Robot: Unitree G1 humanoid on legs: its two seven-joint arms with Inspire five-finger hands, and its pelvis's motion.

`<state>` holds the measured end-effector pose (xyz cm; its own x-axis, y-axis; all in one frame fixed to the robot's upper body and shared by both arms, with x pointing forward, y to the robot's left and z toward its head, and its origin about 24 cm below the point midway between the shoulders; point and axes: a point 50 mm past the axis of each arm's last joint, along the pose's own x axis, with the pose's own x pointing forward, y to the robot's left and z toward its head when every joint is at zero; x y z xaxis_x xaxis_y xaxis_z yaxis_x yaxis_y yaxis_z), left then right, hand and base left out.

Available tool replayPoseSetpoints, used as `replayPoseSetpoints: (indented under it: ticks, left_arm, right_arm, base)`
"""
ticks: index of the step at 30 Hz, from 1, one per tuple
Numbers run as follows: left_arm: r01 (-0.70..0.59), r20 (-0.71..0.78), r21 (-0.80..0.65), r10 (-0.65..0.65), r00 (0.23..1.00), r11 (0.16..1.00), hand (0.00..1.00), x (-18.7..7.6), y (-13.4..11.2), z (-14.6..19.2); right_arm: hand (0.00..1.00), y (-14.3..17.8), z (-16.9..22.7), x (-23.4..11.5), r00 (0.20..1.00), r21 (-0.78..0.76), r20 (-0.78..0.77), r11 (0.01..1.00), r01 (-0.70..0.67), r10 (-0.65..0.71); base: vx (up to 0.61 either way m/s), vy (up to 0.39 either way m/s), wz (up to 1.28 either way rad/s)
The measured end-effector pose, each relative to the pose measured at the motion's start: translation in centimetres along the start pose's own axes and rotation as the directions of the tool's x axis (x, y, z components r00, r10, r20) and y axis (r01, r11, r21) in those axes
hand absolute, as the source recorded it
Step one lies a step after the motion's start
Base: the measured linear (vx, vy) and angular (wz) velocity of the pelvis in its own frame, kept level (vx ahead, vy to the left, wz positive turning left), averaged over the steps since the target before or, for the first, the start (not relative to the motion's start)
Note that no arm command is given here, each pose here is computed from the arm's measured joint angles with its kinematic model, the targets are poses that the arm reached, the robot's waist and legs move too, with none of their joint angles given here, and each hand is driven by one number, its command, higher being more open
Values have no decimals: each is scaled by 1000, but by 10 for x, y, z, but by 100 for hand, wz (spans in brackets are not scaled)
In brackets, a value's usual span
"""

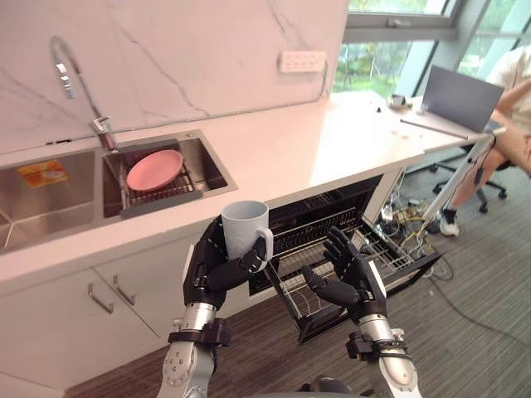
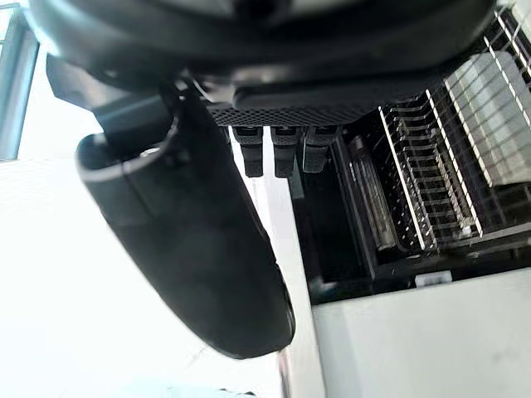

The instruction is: Walk over to the sink, pick up the cup, carry it to the dishwasher, place the cup inside the dishwasher, then close the dishwasher door

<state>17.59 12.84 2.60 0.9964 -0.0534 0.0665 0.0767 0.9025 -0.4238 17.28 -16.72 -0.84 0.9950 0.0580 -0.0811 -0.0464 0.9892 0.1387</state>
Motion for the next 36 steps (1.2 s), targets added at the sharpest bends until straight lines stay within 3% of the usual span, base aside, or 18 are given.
replayPoseSetpoints:
  ticks: [7, 8, 15, 19, 23, 36]
  left_arm:
    - [53, 55, 10, -54, 997, 999, 30, 2, -12, 9]
    - [6, 108, 7, -6, 994, 1000, 30, 2, -7, 20]
    - [43, 107, 46, -48, 993, 998, 30, 4, -15, 18]
    - [47, 91, 113, -58, 994, 992, 30, 37, -18, 8]
    - [88, 125, 97, -100, 987, 991, 30, 47, -31, 13]
    - [71, 52, 106, -77, 996, 992, 30, 45, -24, -2]
  right_arm:
    - [90, 10, 11, -1, 998, 8, 38, 999, -54, 54]
    - [90, 23, 12, -10, 989, 33, 35, 989, -146, 145]
    - [90, 30, 15, -9, 985, 121, 71, 979, -167, 159]
    - [90, 68, 56, -8, 903, 166, 268, 907, -387, 336]
    - [90, 64, 73, -9, 884, 170, 357, 909, -380, 302]
    - [90, 58, 69, -9, 900, 142, 302, 919, -368, 314]
  base:
    - [142, 22, -55]
    - [215, 335, -99]
    - [35, 60, -24]
    - [19, 46, -77]
    - [3, 34, -20]
    - [-34, -1, -5]
